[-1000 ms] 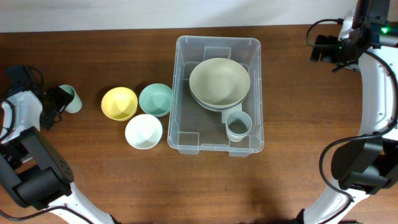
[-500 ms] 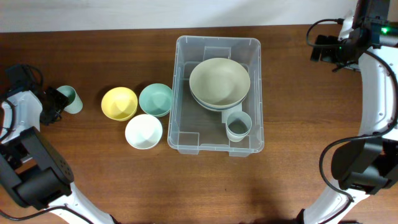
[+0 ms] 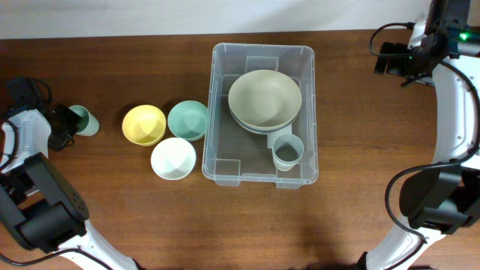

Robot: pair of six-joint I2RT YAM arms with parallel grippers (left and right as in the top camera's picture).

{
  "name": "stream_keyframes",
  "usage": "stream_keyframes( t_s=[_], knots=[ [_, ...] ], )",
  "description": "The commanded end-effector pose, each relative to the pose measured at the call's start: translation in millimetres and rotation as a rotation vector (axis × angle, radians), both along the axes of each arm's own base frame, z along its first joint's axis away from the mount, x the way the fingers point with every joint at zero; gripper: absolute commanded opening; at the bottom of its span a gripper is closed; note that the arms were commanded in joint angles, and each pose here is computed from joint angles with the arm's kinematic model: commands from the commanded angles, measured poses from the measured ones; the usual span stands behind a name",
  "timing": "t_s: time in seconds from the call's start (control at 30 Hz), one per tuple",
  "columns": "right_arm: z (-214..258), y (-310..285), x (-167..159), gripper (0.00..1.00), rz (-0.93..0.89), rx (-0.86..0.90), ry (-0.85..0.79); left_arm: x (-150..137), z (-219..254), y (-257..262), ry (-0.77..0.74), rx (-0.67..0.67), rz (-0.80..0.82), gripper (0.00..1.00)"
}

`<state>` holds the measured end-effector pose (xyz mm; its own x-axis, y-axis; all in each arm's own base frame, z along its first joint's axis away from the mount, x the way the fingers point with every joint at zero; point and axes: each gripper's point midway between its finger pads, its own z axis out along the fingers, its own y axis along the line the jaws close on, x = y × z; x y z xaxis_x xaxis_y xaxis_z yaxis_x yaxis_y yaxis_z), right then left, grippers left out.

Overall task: Pack container
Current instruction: 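Grip the mint-green cup and place it into the stacked cups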

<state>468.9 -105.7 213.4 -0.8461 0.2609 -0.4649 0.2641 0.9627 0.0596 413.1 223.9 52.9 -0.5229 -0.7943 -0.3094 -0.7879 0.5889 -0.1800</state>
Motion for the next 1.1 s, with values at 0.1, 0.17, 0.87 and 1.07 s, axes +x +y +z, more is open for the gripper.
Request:
stream_keyframes(
  t_s=[0.1,0.17,0.87,1.07],
  knots=[
    [8,-4,-1,0.99,-0.018,-0.007,-0.017,11,25,3,-0.035,0.006,-0.032,0.01],
    [8,-4,-1,0.99,-0.018,-0.007,-0.017,21,48,-5,-0.083,-0.004,-0.117,0.01],
    [8,-4,-1,0.99,-0.018,-0.007,-0.017,-35,195,-466,-0.311,-0.040,-1.459,0.01],
    [8,-4,-1,0.99,-0.018,-0.007,-0.017,-94,180,-526,-0.228,-0.019,-1.644,0.01]
  ],
)
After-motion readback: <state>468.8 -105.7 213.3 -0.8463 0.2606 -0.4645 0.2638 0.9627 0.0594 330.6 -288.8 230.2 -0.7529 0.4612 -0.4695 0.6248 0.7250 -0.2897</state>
